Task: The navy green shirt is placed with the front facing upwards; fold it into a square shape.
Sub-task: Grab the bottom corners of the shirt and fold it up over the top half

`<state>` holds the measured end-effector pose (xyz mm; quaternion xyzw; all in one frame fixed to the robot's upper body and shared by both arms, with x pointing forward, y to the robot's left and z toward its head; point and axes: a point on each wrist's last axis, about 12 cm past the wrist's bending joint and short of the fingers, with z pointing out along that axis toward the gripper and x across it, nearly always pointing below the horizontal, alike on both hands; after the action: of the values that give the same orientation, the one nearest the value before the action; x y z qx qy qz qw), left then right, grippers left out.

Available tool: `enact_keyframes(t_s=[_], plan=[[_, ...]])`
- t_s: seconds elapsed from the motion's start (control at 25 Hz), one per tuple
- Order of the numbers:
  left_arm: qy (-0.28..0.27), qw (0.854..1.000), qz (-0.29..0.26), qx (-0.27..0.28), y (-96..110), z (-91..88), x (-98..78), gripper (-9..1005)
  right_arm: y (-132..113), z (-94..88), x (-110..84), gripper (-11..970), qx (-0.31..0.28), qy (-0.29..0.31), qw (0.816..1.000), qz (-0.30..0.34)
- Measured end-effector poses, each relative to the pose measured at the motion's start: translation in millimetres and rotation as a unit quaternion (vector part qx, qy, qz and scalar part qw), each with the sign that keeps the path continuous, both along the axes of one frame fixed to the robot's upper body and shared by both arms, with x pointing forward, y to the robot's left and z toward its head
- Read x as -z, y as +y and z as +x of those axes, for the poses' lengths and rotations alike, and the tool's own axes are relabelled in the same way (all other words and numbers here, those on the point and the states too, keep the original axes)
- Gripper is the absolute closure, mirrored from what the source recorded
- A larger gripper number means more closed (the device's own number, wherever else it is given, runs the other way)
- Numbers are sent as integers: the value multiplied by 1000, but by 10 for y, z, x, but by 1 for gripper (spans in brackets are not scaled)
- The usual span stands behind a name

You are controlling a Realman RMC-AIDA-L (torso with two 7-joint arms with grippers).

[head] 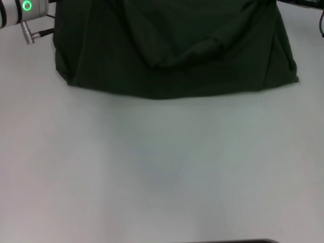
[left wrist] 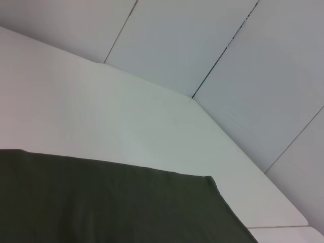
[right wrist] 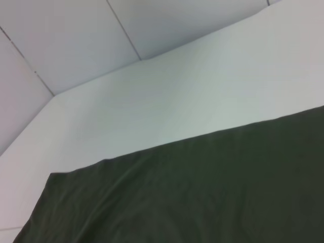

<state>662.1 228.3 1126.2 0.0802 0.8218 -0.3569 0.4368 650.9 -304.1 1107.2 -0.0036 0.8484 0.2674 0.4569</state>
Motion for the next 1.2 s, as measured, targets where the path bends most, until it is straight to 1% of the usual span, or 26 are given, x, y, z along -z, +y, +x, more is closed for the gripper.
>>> enact_keyframes(t_s=[0.12,0.64,0.88,1.2], plan=[[-1,1000,0,1,-4,3,-5,987,-29,21,-27,846,5,-7,1000,-3],[-14,1000,-10,7,-84,71,-119,986,-113,130,-196,827,5,-24,1000,-19],[-12,1000,-10,5,-87,55,-88,985,-38,116,-110,818,-1,-13,1000,-28],[-10,1000,-3,-4,-87,25,-6,985,80,103,-9,805,0,-6,999,-42]])
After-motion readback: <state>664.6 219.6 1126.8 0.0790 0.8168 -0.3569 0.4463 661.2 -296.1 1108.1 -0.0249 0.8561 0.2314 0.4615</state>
